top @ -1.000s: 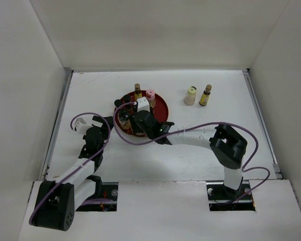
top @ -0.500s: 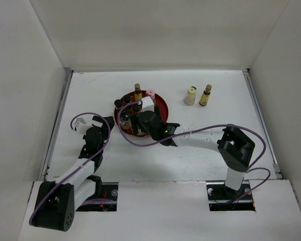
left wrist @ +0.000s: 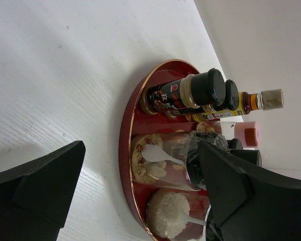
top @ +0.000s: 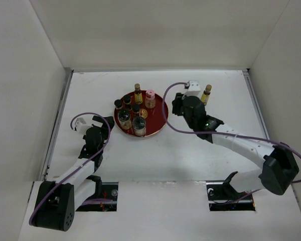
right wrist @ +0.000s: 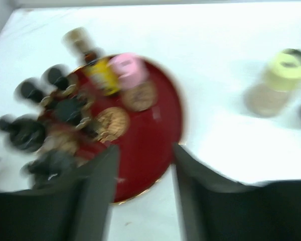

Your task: Organize the condiment bottles

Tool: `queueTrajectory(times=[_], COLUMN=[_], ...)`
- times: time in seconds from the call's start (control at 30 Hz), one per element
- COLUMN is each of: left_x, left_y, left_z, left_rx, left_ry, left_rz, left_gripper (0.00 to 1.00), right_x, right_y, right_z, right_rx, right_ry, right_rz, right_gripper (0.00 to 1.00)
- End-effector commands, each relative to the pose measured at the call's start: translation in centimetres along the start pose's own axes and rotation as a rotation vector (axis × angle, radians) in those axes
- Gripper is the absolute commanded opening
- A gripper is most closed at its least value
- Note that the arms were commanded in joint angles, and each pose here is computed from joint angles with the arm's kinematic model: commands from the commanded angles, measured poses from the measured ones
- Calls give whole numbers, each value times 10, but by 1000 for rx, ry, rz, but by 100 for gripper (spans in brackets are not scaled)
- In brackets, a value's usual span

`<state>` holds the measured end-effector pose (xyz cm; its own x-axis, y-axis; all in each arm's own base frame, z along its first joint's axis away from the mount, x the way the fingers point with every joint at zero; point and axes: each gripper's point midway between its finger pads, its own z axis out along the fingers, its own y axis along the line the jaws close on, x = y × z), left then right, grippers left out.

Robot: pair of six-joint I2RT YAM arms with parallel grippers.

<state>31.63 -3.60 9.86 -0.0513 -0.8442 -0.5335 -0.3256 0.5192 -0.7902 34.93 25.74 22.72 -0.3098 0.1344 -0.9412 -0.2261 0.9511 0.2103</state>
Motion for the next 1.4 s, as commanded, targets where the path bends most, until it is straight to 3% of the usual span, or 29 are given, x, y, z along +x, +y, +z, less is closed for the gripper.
queueTrajectory(times=[0.0,0.03,0.13,0.17,0.23,0.33,0.53,1.07,1.37], left_x=[-8,-9,-7,-7,-8,-5,-5,-1,-3], left_y=[-16,-14,-12,-13,-15,-12,-11,-9,-11], left_z=[0,0,1,1,0,2,3,6,4], left_rx=[51,48,39,42,46,38,33,21,29], left_ry=[-27,-33,-28,-26,-30,-22,-21,-7,-16], left_rz=[-9,-9,-8,-6,-7,-5,-2,2,0], left_gripper=[100,100,100,100,100,100,100,100,100], right_x=[-29,-34,-49,-53,-60,-63,-59,-31,-31], right_y=[-56,-79,-138,-151,-183,-208,-232,-250,-249], right_z=[10,15,27,28,36,46,75,104,101], right_rx=[113,171,315,347,432,502,552,589,585], right_ry=[-81,-83,-94,-97,-99,-79,-27,75,75], right_rz=[63,71,85,86,86,69,28,11,29], right_gripper=[39,34,33,35,54,68,75,68,44])
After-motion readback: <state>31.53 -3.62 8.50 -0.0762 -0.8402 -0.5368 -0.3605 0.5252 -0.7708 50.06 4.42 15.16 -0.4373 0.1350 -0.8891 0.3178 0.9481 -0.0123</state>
